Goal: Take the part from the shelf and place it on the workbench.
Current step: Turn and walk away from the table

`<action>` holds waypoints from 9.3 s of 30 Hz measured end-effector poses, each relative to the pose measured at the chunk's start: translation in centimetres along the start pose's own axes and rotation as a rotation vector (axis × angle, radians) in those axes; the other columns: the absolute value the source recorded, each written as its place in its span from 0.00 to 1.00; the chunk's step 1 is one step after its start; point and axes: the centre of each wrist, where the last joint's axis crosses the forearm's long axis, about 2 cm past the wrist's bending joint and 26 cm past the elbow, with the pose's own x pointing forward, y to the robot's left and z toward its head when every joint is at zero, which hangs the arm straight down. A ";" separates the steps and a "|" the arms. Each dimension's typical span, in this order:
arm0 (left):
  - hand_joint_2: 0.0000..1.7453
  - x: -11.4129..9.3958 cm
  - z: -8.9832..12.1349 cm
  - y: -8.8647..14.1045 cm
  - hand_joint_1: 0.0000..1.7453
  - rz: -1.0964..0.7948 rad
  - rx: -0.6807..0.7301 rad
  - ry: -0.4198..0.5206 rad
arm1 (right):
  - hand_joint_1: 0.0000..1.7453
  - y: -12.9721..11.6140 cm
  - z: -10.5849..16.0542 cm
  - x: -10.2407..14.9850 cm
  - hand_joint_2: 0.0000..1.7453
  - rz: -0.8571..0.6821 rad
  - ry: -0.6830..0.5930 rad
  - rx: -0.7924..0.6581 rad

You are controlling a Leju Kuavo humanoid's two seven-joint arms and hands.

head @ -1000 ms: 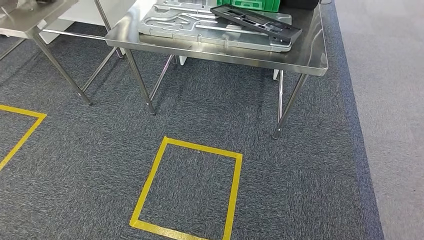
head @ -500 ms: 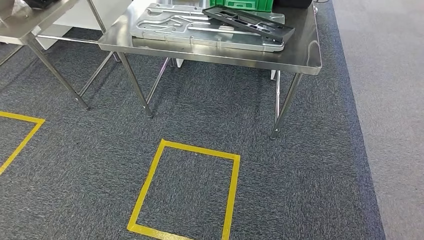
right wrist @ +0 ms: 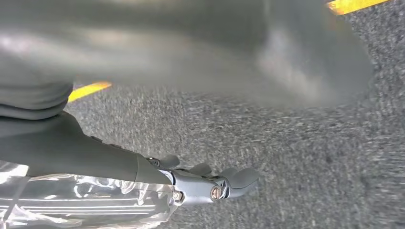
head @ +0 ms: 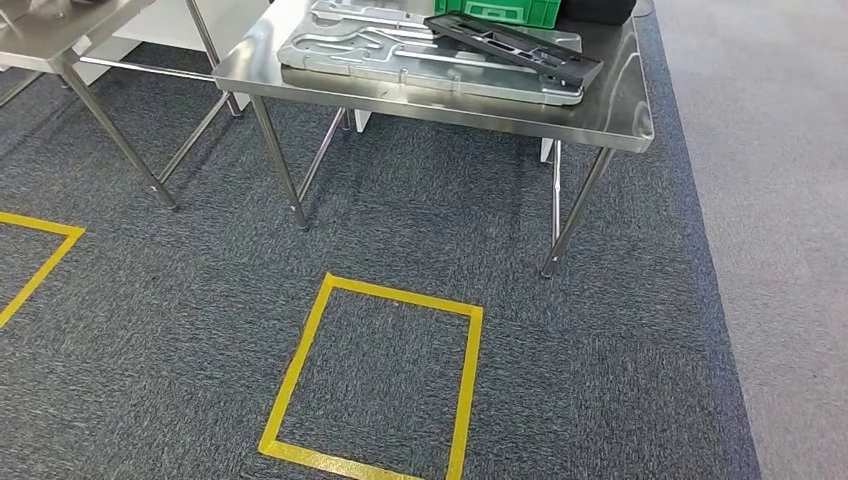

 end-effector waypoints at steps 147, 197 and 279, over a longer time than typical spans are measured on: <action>0.00 0.0 0.1 -0.4 0.00 -0.081 -0.008 -0.053 | 0.00 0.2 -0.2 1.0 0.00 0.031 -0.126 0.017; 0.00 0.1 0.0 -0.2 0.00 -0.095 0.000 -0.058 | 0.00 0.6 -0.1 1.2 0.00 0.041 -0.120 0.045; 0.00 -0.1 0.0 0.3 0.00 -0.089 0.023 -0.063 | 0.00 1.1 0.0 1.1 0.00 0.057 -0.120 0.069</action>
